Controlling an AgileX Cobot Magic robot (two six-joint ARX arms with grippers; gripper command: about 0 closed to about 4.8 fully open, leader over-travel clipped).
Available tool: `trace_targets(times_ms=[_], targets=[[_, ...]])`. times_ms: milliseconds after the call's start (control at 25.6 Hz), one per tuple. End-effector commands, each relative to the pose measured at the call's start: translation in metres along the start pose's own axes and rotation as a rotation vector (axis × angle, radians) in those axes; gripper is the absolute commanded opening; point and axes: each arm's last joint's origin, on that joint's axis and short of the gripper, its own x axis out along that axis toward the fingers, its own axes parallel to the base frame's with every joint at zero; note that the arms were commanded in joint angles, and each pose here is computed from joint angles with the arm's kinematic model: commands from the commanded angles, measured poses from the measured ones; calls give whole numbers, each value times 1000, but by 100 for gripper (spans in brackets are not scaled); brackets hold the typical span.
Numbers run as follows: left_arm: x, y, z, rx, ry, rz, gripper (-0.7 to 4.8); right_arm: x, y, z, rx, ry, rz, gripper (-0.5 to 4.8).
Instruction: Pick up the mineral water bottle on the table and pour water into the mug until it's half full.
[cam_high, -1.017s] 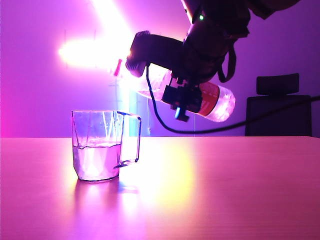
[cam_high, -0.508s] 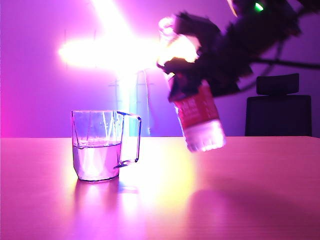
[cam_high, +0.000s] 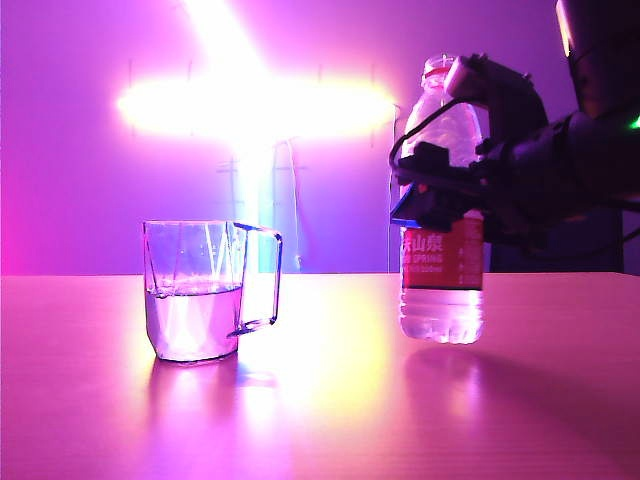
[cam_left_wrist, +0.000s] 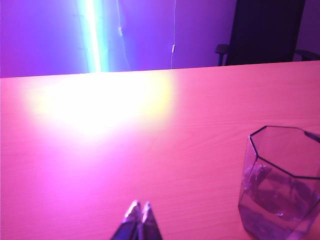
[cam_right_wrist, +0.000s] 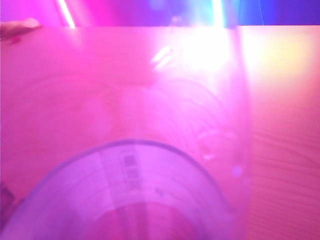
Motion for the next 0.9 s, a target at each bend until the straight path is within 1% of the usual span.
trace_targets(times_ms=[39, 78, 117, 235, 391, 547, 782, 899], targets=[[0, 0, 2, -3, -10, -3, -2, 4, 1, 3, 11, -70, 11, 330], [0, 0, 2, -3, -10, -3, -2, 4, 1, 3, 11, -65, 10, 364], [0, 0, 2, -3, -10, -3, -2, 3, 1, 2, 10, -62, 10, 383], [0, 0, 2, -3, -10, -3, -2, 2, 0, 0, 9, -52, 8, 383], [0, 0, 2, -3, -10, -3, -2, -8, -1, -8, 8, -37, 10, 424], [0, 0, 2, -3, -10, -3, -2, -20, -3, -12, 8, -31, 11, 479], [0, 0, 2, -3, -10, -3, -2, -29, 0, -12, 7, -31, 59, 479], [0, 0, 2, -3, -10, -2, -2, -36, -1, -13, 8, -26, 64, 479]])
